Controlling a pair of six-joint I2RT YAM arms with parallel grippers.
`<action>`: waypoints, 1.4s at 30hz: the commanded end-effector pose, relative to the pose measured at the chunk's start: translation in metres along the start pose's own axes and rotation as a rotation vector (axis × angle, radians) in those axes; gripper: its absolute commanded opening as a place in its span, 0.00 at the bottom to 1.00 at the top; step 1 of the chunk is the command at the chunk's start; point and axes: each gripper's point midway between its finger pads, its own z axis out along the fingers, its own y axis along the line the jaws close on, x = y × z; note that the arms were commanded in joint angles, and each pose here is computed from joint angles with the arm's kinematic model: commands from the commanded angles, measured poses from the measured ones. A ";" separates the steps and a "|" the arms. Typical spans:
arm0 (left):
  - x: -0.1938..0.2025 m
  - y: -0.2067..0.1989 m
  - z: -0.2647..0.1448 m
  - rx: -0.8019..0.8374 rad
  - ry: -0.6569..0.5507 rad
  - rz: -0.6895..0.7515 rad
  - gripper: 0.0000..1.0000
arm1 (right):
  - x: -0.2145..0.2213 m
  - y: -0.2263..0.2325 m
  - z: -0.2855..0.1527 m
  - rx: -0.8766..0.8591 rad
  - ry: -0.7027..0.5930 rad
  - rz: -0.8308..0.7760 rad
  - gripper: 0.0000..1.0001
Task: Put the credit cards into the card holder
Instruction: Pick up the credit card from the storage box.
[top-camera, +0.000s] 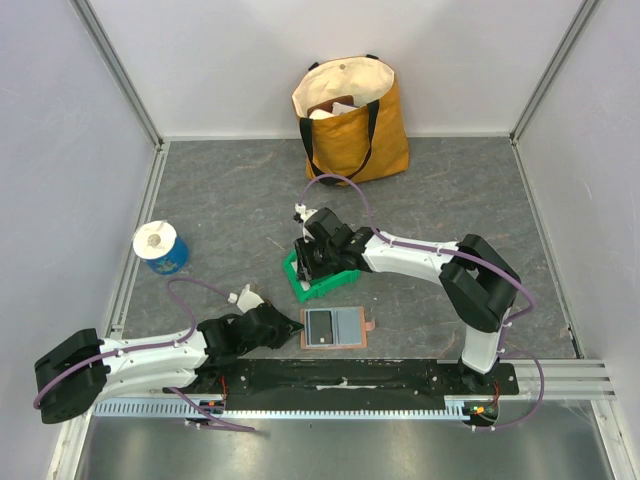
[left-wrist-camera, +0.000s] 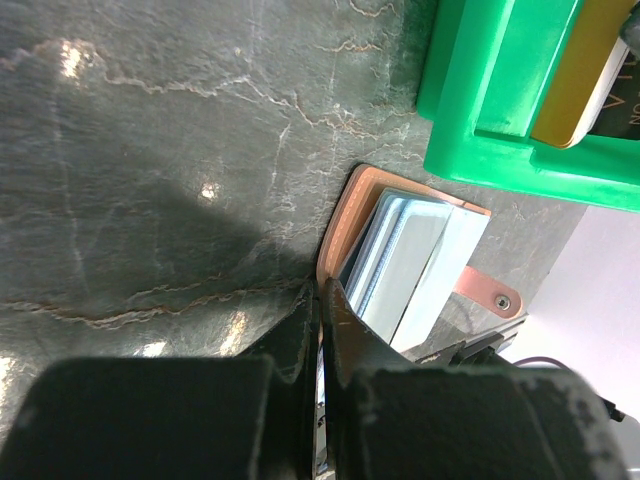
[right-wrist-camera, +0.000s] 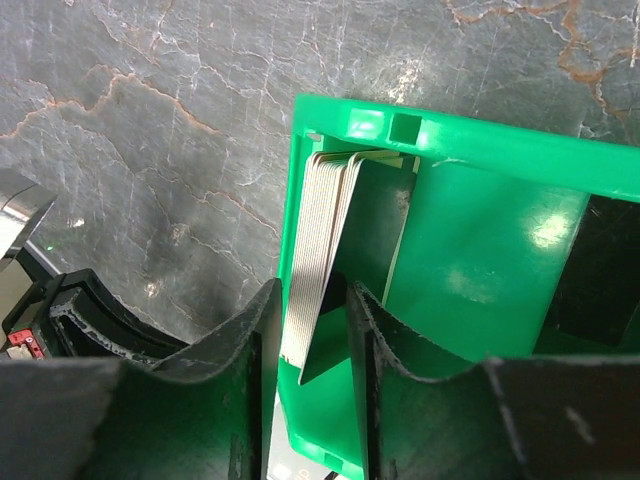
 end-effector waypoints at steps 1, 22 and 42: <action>-0.016 0.046 0.003 -0.160 -0.076 0.067 0.02 | -0.026 0.018 -0.019 -0.067 -0.076 -0.022 0.37; -0.013 0.046 0.006 -0.162 -0.059 0.067 0.02 | -0.023 -0.003 -0.020 -0.019 -0.072 -0.017 0.04; -0.014 0.049 0.006 -0.162 -0.062 0.067 0.02 | -0.007 -0.014 0.013 0.052 0.005 -0.070 0.11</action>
